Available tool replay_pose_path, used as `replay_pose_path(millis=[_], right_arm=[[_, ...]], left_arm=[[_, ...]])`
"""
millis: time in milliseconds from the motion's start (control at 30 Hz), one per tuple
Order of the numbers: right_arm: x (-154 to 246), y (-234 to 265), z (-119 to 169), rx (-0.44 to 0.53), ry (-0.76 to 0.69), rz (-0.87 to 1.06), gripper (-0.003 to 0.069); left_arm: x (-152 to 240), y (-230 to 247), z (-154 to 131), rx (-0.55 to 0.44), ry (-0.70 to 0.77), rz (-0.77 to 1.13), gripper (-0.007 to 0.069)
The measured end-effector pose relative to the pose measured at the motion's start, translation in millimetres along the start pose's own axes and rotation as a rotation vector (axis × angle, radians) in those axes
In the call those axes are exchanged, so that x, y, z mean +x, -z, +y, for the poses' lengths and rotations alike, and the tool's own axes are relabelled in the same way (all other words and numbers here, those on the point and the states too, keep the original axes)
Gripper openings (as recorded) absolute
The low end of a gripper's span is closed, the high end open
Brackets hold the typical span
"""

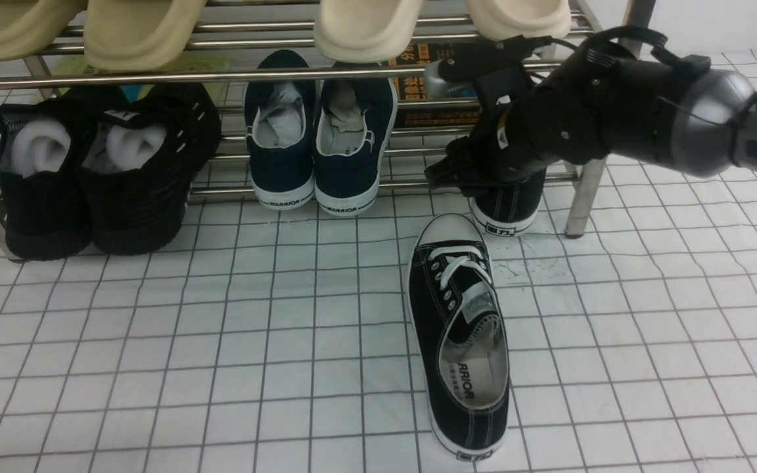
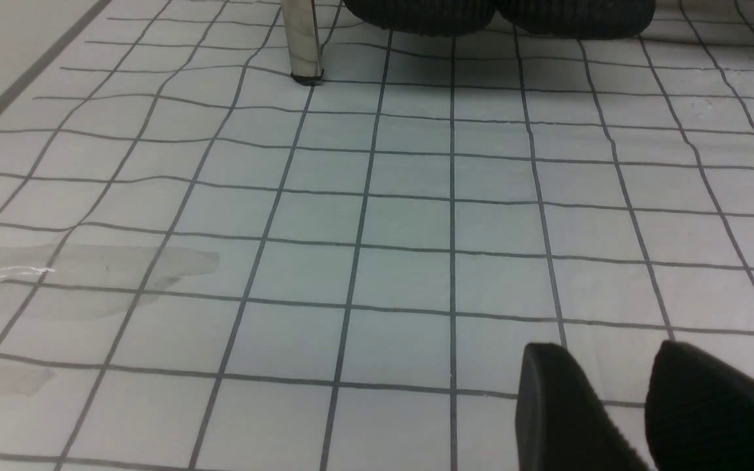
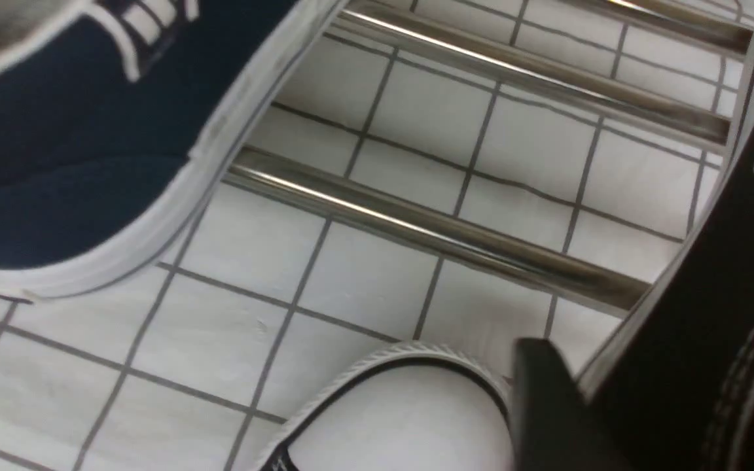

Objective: Take the shoes off the shelf with your hand from the white checkered tablecloth.

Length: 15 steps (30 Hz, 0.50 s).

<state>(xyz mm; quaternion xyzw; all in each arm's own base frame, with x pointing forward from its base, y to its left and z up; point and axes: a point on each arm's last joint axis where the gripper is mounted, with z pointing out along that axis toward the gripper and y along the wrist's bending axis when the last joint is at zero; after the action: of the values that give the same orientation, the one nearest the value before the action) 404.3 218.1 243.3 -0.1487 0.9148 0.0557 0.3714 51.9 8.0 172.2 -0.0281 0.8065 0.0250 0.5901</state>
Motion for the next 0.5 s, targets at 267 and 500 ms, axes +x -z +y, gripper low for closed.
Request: replay_pose_path(millis=[267,500], right_arm=[[2,32,1,0.006,-0.037,0.113,0.0008],[-3,145,3,-0.1,0.05,0.222,0.0008]], left_arm=[[0,0,0,0.0,0.0,0.0,0.024],[0,0,0,0.0,0.0,0.0,0.024]])
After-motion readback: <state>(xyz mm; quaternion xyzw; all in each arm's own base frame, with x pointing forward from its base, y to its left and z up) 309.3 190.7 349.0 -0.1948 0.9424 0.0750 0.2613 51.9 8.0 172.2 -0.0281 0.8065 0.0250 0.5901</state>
